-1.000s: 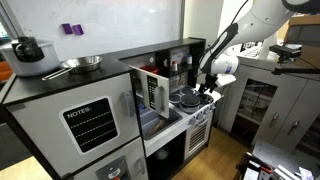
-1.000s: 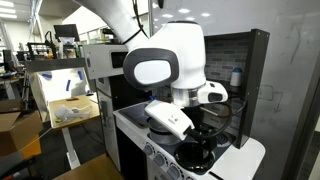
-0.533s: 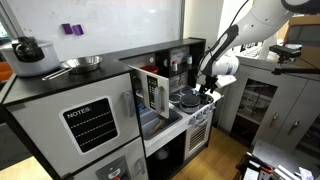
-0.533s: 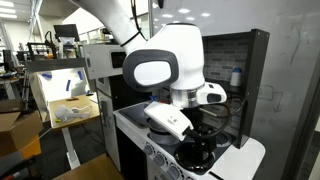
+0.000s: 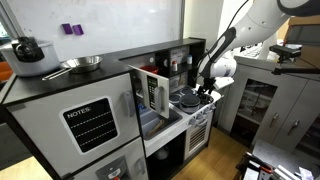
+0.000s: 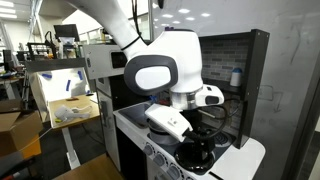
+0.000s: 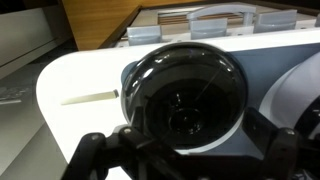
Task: Cover the pot with the lid
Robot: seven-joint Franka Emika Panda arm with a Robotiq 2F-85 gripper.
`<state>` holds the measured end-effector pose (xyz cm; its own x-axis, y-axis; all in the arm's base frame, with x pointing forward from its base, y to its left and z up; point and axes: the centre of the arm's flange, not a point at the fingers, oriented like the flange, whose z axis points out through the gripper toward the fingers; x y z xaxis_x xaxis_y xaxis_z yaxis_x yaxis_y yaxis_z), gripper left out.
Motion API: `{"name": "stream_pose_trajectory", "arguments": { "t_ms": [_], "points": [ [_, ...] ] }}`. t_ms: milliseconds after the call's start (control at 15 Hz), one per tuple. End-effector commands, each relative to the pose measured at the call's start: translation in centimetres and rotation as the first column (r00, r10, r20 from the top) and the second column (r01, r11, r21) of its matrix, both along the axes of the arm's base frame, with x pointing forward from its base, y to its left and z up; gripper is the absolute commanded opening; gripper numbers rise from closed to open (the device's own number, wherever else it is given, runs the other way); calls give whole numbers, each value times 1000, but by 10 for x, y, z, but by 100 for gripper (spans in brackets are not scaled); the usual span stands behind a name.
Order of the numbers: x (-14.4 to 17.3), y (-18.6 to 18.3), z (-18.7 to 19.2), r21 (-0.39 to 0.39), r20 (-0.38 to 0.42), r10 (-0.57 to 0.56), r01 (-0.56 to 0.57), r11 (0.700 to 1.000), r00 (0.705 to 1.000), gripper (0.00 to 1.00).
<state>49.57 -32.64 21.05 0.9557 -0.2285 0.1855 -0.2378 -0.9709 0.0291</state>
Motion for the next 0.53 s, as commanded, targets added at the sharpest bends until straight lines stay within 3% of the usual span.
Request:
{"name": "stream_pose_trajectory", "arguments": {
  "t_ms": [0, 67, 133, 467],
  "points": [
    [6, -4, -3, -12, 16, -4, 4, 1000, 1000, 100],
    [6, -4, -3, -12, 17, -4, 4, 1000, 1000, 75],
    [6, -4, -3, -13, 17, -3, 3, 1000, 1000, 74],
    [6, -5, -3, -15, 17, 1, -1, 1000, 1000, 38]
  ]
}}
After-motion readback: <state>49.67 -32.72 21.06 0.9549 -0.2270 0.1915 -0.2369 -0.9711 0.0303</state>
